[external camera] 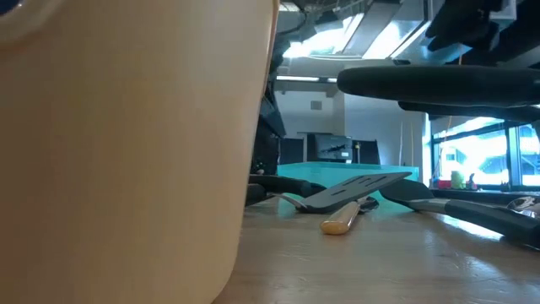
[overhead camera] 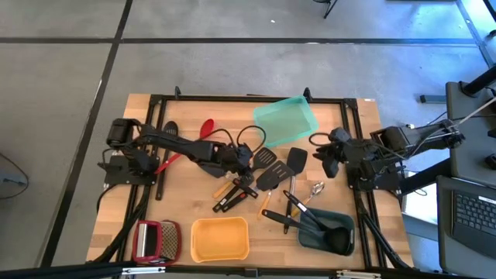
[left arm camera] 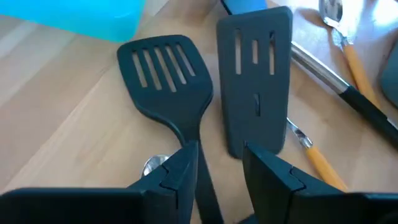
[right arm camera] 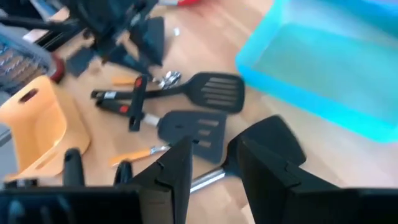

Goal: Pick & Place Kitchen Items
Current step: Put the black spatula into the green bin

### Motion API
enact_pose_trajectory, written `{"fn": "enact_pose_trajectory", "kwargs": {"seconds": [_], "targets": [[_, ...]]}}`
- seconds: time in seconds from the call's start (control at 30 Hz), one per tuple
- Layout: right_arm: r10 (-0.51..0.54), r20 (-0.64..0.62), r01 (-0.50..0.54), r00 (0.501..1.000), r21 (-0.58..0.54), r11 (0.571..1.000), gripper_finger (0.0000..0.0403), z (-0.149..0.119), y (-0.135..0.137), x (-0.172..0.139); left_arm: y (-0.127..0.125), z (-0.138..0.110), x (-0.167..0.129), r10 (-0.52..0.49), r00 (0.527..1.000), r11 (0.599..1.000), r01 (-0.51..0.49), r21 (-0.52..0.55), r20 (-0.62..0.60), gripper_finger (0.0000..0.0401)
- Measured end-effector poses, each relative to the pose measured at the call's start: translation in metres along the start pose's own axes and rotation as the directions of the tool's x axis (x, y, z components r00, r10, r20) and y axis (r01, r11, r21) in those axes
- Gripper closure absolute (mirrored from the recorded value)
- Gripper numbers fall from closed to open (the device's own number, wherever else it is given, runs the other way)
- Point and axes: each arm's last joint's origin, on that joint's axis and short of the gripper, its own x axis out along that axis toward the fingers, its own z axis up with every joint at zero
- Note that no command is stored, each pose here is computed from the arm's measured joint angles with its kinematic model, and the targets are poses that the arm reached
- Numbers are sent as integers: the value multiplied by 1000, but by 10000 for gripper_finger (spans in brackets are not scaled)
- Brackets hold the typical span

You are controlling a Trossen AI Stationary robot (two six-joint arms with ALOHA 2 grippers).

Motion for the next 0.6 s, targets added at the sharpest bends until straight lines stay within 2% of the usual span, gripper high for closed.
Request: {"fn": "enact_pose_trajectory", "kwargs": {"seconds": [0.27, 0.47, 0.6], "targets": [[-28, 106, 24, 994, 34, 999, 272, 19, -7, 6, 1, -4, 20, 21, 999, 1000, -21, 5, -39, 253], [-12, 88, 9, 996, 32, 999, 272, 24, -12, 8, 2, -8, 28, 33, 998, 999, -33, 12, -55, 222], [-10, 93, 8, 996, 28, 1000, 272, 26, -13, 9, -1, -14, 35, 36, 997, 999, -35, 24, -66, 214]]}}
